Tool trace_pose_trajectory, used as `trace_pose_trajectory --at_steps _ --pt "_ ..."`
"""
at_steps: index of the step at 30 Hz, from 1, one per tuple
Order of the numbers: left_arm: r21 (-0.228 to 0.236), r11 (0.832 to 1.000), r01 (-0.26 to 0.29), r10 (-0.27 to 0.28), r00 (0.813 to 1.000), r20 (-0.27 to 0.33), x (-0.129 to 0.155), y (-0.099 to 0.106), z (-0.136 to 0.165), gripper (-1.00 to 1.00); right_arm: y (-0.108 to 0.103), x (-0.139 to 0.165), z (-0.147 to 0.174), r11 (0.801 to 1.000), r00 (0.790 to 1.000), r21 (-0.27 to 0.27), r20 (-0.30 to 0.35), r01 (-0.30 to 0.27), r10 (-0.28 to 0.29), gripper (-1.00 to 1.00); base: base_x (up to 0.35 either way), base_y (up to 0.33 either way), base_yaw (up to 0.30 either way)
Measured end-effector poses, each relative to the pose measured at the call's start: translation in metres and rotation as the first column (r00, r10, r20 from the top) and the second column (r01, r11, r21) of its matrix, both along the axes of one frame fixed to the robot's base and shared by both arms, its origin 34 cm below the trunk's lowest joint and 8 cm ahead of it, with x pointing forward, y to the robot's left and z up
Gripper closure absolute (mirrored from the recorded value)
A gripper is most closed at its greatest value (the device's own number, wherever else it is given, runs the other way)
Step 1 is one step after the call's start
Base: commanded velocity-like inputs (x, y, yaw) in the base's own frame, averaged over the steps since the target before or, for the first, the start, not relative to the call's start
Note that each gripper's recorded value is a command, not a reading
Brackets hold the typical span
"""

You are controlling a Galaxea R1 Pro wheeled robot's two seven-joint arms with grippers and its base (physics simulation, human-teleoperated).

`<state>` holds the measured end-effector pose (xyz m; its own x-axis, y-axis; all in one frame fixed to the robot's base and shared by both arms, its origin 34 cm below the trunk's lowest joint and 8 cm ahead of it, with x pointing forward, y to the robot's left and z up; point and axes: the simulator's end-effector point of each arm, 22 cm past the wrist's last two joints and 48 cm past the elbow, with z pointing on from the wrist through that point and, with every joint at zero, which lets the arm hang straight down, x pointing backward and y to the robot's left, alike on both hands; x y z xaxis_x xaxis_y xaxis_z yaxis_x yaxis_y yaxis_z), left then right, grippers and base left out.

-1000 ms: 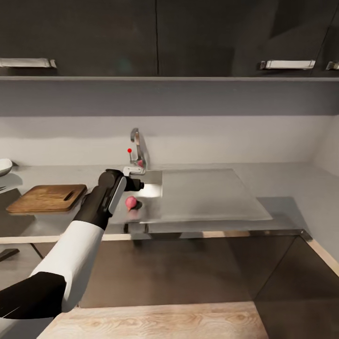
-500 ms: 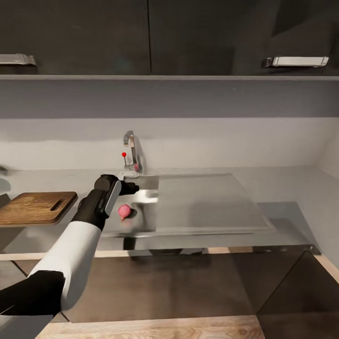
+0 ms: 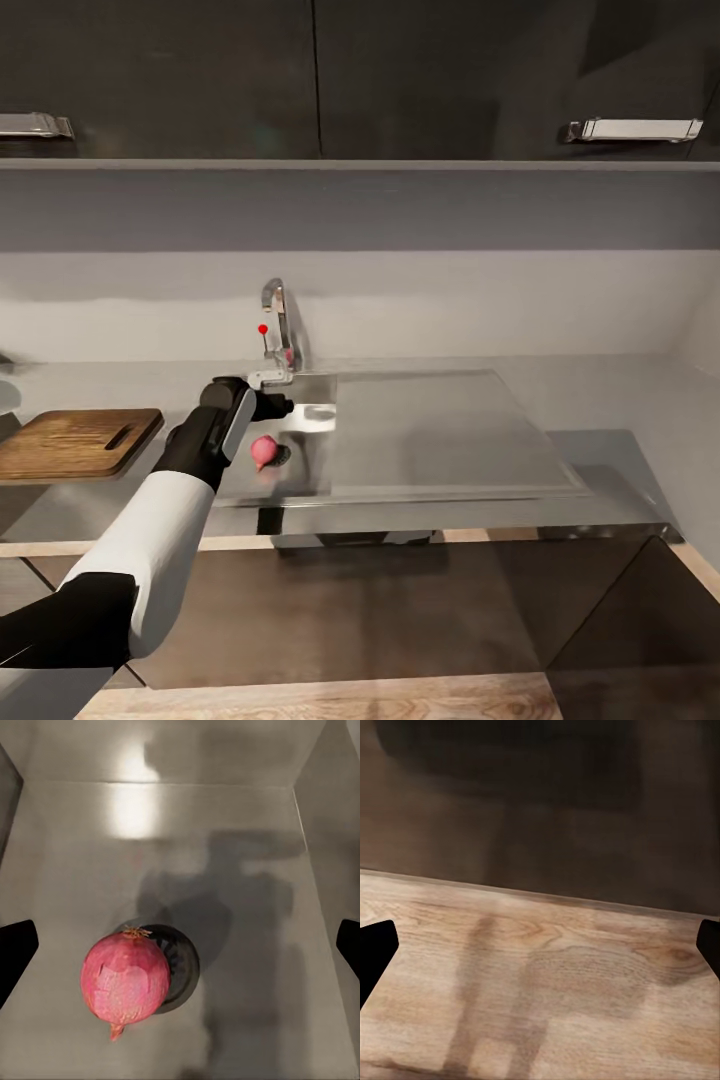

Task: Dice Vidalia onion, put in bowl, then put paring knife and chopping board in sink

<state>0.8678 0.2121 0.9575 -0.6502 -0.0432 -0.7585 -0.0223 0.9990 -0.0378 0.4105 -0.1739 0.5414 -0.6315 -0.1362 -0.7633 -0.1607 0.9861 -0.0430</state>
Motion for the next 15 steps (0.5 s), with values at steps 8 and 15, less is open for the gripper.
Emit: trace_pose_trajectory --at_steps 8,15 --pt "0.002 1.0 -0.007 0.007 1.0 0.001 0.002 0.001 -0.014 -1.0 0.0 0.0 0.0 1.0 1.0 0.0 0.0 0.0 0.0 -1.0 0.0 0.0 0.0" --pt "0.003 1.0 -0.009 0.009 1.0 -0.009 0.003 0.002 -0.021 -1.0 0.0 -0.002 -0.002 1.0 1.0 0.0 -0.007 0.0 0.0 -1.0 0.0 0.0 0.0"
